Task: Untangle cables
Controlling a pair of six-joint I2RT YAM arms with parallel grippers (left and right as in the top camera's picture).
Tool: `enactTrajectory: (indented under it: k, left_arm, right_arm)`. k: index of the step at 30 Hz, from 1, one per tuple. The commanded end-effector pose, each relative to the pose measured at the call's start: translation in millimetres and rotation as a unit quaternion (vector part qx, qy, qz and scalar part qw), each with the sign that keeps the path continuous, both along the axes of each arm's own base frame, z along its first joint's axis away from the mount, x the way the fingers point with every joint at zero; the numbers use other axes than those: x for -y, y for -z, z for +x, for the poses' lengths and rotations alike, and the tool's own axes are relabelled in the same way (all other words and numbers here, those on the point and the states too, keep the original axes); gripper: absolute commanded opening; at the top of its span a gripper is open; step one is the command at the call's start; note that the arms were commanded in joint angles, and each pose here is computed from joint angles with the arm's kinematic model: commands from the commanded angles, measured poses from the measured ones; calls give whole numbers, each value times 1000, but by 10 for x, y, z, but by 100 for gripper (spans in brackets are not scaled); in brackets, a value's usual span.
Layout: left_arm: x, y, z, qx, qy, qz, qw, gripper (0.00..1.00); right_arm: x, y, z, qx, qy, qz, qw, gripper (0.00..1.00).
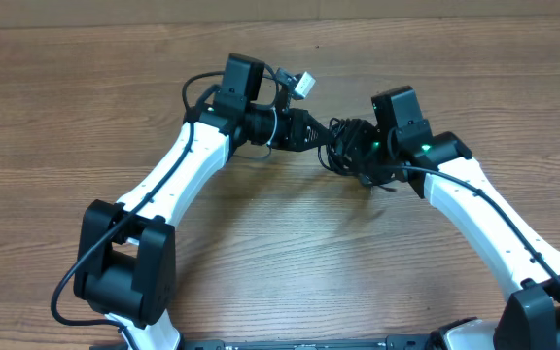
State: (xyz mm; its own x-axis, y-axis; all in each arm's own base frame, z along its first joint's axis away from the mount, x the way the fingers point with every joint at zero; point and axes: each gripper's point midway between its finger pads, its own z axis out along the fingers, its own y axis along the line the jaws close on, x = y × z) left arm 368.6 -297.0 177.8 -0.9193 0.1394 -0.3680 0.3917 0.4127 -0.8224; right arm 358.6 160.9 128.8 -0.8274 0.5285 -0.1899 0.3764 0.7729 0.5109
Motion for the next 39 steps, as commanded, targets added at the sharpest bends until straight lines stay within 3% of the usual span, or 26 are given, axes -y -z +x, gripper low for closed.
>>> enactTrajectory:
  k: [1,7,11,14,17,19,20,22,26,30,31,33,39]
  left_arm:
    - [-118,-29,225,-3,-78,38,996,4]
    - [-165,16,295,-24,-113,51,992,4]
    - [-232,49,353,-104,-175,48,978,4]
    - [-370,125,440,-220,-272,42,936,4]
    - [-491,252,416,-341,-358,44,868,5]
    - [-551,338,355,-432,-416,41,800,5]
    - [-572,380,300,-499,-452,33,738,5]
    - [-550,377,243,-567,-475,17,673,4]
    - [-498,313,253,-621,-483,-10,618,4]
    - [-497,252,319,-627,-478,-28,615,4]
    - [-540,197,387,-627,-471,-43,619,5]
    - [-533,180,404,-625,-469,-47,623,4]
    - [-479,84,451,-620,-449,-63,640,4]
  right_arm:
    - [93,-290,88,31,16,-7,999,72]
    - [117,-1126,73,128,0,6,992,100]
    - [310,-1313,-55,145,24,-9,989,100]
    - [504,-1307,-208,121,51,-12,991,100]
    - [525,-1219,-318,91,47,-11,995,100]
    - [391,-1155,-448,57,18,19,998,100]
    - [345,-1099,-521,38,8,25,999,100]
    - [318,-1013,-557,24,6,23,999,100]
    - [325,-698,-642,-65,107,58,991,100]
    - [300,-353,-758,-150,183,85,968,100]
    - [-10,-35,-759,-232,227,186,927,100]
    - [-55,76,-769,-270,271,209,900,100]
    - [-185,381,-546,-295,321,257,862,100]
